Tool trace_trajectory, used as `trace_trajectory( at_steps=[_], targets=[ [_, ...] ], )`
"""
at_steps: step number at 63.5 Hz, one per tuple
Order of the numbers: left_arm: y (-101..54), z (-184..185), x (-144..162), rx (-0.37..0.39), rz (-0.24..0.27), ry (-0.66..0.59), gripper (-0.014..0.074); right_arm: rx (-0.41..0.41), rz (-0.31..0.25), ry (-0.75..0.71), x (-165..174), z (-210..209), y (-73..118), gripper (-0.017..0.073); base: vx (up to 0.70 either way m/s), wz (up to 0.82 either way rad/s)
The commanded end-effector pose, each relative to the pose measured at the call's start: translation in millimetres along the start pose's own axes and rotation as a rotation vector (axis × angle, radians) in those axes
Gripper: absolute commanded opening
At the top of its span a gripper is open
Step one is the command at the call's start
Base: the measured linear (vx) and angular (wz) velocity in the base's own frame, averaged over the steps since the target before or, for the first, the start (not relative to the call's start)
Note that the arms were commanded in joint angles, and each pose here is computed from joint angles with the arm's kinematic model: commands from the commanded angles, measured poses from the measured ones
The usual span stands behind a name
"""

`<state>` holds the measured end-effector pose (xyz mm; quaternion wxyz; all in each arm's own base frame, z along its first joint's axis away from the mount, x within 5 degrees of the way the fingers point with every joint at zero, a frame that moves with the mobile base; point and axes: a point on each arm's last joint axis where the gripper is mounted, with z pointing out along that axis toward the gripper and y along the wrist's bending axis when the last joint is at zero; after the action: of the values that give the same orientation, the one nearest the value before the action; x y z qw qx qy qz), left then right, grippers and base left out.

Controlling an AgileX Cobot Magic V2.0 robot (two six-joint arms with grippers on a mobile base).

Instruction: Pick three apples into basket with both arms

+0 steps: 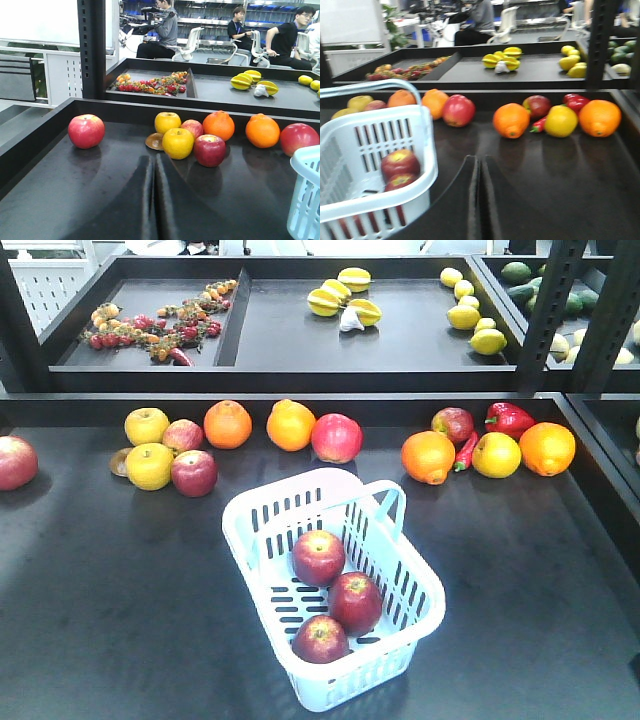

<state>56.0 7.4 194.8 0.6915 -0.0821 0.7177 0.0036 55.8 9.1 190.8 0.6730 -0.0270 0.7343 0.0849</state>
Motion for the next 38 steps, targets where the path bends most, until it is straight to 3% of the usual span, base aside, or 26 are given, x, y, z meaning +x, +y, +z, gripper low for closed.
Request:
trace_trajectory(
  at_steps=[1, 16, 38],
  targets=[
    [-2.6, -2.9, -14.6, 0.024, -0.013, -0.105, -0.0008, 0.05, -0.013, -0.115, -8.5, -1.1, -2.6, -0.0002, 0.0, 0.0],
    [-2.6, -2.9, -14.6, 0.024, -0.013, -0.105, -0.0008, 0.162, -0.021, -0.24, -19.3, -3.7, -8.2, -0.0002, 0.0, 0.0],
    [-2.6, -2.9, -14.6, 0.024, -0.013, -0.105, -0.0008, 0.176, -0.02, -0.243, -19.5, -3.8, -8.9, -0.0002, 0.0, 0.0]
  ],
)
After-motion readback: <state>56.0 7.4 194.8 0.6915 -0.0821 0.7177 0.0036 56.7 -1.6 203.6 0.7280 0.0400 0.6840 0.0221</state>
